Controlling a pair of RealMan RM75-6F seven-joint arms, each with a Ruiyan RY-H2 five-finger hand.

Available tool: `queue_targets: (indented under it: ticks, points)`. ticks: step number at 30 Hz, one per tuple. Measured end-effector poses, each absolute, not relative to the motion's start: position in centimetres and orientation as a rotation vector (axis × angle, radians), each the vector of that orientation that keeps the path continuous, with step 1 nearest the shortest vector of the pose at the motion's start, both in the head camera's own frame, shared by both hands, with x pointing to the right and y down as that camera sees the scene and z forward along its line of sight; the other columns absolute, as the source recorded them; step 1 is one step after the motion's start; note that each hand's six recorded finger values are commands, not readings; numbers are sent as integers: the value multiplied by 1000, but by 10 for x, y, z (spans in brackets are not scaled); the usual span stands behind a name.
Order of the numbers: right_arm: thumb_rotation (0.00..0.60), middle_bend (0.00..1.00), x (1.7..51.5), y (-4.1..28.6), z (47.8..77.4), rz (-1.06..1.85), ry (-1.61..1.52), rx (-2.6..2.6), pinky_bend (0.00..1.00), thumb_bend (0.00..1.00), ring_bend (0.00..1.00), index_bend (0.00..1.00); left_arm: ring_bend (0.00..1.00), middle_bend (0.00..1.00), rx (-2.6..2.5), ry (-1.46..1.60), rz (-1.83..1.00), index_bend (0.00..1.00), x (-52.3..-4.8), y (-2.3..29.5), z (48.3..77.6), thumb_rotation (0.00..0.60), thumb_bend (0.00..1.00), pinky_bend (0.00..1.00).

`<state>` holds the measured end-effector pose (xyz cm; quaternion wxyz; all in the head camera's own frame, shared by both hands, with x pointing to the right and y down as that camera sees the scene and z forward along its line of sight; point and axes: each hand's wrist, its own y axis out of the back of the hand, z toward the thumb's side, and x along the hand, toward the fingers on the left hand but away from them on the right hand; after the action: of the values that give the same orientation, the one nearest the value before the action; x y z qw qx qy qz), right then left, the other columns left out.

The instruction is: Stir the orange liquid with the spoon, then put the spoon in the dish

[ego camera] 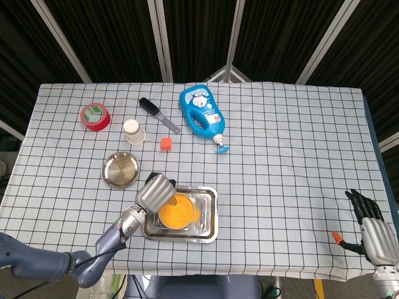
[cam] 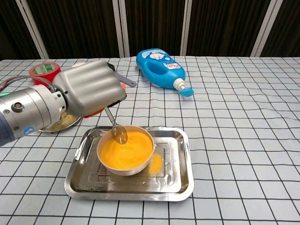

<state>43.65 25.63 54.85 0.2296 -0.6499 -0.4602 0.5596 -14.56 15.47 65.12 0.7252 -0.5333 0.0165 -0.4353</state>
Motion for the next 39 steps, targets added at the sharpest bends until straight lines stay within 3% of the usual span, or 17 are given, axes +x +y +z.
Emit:
queue_targets:
  ticks: [21, 30, 39]
  points:
    - [600, 0, 437, 255, 549, 1540, -1269, -1792, 0, 311, 0, 0, 1000, 1000, -1315, 56, -904, 798, -116, 182, 649, 600, 733, 1000]
    - [600, 0, 437, 255, 550, 1543, -1268, -1790, 0, 311, 0, 0, 1000, 1000, -1304, 88, -899, 800, -130, 175, 635, 600, 732, 1000]
    - [600, 0, 437, 255, 550, 1548, -1269, -1791, 0, 311, 0, 0, 1000, 1000, -1250, 73, -930, 801, -145, 161, 640, 600, 732, 1000]
